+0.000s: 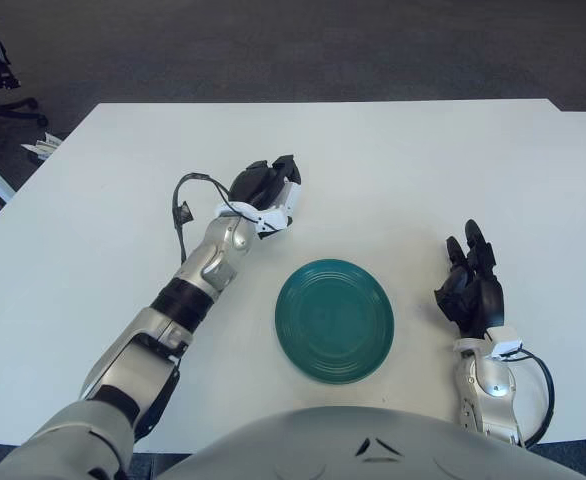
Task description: Put the charger into the plate.
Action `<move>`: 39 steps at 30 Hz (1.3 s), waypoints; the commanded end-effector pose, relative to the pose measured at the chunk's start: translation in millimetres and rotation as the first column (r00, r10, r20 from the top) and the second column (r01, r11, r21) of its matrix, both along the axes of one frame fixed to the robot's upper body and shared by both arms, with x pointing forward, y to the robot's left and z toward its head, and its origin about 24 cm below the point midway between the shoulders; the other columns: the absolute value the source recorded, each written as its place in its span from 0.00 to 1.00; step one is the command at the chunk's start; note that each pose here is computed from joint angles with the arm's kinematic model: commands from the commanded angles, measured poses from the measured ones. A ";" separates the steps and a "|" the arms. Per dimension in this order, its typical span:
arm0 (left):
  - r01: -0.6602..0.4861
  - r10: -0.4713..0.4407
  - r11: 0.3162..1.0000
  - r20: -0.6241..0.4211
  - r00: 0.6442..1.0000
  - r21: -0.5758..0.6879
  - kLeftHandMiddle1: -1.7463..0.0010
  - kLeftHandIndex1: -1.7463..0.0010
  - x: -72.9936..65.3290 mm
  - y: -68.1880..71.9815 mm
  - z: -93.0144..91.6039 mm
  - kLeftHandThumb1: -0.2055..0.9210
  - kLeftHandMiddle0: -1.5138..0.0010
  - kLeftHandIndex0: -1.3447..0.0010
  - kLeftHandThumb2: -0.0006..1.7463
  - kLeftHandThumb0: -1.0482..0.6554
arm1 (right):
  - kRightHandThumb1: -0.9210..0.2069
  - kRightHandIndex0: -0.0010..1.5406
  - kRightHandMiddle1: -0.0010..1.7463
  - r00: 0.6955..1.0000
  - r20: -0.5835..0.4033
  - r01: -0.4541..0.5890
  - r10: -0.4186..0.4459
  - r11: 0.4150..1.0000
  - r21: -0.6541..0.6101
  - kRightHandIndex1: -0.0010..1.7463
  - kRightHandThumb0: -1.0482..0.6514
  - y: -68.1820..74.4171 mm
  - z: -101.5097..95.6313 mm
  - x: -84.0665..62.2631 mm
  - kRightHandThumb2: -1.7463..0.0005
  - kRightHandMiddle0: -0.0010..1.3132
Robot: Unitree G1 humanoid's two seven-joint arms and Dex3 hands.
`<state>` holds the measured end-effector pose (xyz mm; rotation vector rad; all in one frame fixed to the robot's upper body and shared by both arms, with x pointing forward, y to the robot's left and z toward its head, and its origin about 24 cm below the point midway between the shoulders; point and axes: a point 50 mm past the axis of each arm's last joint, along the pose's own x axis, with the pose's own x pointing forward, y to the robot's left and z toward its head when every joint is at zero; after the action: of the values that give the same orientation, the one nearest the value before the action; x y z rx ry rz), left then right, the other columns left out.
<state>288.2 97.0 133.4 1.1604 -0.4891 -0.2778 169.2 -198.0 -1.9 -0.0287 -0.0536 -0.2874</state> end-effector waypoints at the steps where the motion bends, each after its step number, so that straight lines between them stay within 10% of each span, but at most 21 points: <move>1: 0.049 -0.049 0.999 0.014 0.999 0.021 0.00 0.01 -13.2 -2.8 2.0 0.31 0.53 0.58 0.87 0.61 | 0.00 0.00 0.08 0.989 -0.145 0.015 -0.010 0.999 0.028 0.00 0.05 2.4 -24.5 -12.6 0.42 0.00; 23: 0.276 -0.277 0.961 -0.108 0.955 -0.030 0.00 0.01 -81.3 -27.7 18.3 0.21 0.47 0.54 0.94 0.61 | 0.00 0.00 0.09 0.986 -0.165 0.017 -0.013 1.000 0.021 0.00 0.06 4.2 -24.3 -15.4 0.40 0.00; 39: 0.523 -0.521 0.851 -0.219 0.825 -0.051 0.05 0.00 -127.0 -42.3 10.1 0.22 0.45 0.56 0.92 0.61 | 0.00 0.00 0.09 0.983 -0.184 -0.001 0.003 1.000 0.012 0.00 0.06 5.3 -23.1 -16.3 0.39 0.00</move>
<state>167.5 55.4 142.0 0.9705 -0.5768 -0.8306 169.0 -194.5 -2.9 -0.0533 -0.0129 -0.2777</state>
